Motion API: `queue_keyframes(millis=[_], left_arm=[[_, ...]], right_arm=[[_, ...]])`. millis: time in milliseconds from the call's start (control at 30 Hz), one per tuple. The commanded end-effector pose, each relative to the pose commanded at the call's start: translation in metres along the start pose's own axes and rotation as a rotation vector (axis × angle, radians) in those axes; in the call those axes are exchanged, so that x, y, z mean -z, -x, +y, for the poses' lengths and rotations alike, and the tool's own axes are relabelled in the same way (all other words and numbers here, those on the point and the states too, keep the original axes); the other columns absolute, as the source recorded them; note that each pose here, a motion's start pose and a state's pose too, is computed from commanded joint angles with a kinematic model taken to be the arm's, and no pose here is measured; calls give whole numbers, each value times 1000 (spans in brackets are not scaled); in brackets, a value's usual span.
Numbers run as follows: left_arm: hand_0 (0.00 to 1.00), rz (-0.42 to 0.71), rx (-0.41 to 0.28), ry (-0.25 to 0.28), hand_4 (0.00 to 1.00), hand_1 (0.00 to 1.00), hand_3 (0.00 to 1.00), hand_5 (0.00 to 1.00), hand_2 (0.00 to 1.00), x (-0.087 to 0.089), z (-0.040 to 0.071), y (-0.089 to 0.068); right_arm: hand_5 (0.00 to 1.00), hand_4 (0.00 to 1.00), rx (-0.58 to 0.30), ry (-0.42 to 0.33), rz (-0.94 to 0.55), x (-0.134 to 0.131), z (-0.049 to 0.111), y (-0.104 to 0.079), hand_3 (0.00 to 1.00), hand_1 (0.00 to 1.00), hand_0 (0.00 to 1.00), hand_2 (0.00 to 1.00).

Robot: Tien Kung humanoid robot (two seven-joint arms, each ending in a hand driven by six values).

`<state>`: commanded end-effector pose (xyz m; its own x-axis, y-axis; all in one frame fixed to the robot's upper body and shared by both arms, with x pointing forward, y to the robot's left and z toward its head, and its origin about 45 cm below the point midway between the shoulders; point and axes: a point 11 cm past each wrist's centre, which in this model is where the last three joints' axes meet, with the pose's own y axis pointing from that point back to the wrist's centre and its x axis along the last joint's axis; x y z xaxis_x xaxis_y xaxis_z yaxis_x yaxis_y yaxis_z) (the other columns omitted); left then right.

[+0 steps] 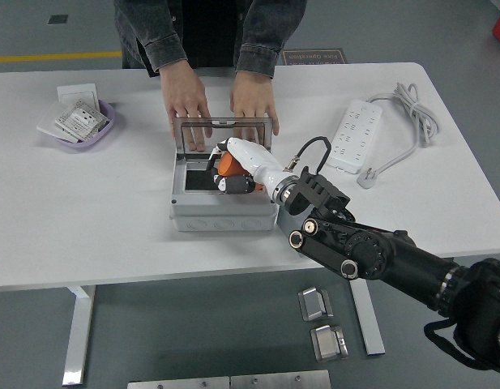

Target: Pick up the cylinder from the cube,place it in the box,flap close box

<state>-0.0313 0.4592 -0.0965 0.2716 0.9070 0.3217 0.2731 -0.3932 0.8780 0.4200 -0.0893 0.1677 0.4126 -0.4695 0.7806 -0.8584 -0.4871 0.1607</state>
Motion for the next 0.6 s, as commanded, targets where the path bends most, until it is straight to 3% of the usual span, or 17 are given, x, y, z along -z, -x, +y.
queue_keyframes(millis=[133, 167, 333, 367, 500, 533, 600], left_arm=[[753, -3, 2, 5, 820, 774, 845, 556, 751, -2, 0, 1], [752, -4, 2, 6, 819, 772, 845, 553, 751, -2, 1, 1], [752, -9, 4, 7, 819, 772, 845, 553, 751, -3, 1, 2], [751, -11, 3, 7, 816, 772, 845, 550, 749, -3, 1, 2], [751, -15, 4, 12, 816, 772, 845, 550, 749, -5, 1, 2], [751, -16, 3, 14, 814, 770, 843, 548, 748, -6, 1, 3], [751, -17, 3, 15, 814, 770, 843, 548, 748, -7, 2, 3]], right_arm=[[57, 183, -3, -2, 1, -1, 0, -1, 508, 220, 148, 362], [157, 493, -4, -3, 1, -1, 0, -2, 685, 395, 283, 526], [157, 493, -10, -4, -3, -2, 0, -3, 685, 395, 283, 526], [150, 721, -11, -5, -3, -2, 0, -4, 772, 481, 413, 601], [150, 721, -14, -3, -1, -4, 0, -4, 772, 481, 413, 601], [230, 831, -15, -2, 0, -5, 0, -4, 782, 497, 476, 613], [230, 831, -15, -1, 1, -5, 0, -4, 782, 497, 476, 613]])
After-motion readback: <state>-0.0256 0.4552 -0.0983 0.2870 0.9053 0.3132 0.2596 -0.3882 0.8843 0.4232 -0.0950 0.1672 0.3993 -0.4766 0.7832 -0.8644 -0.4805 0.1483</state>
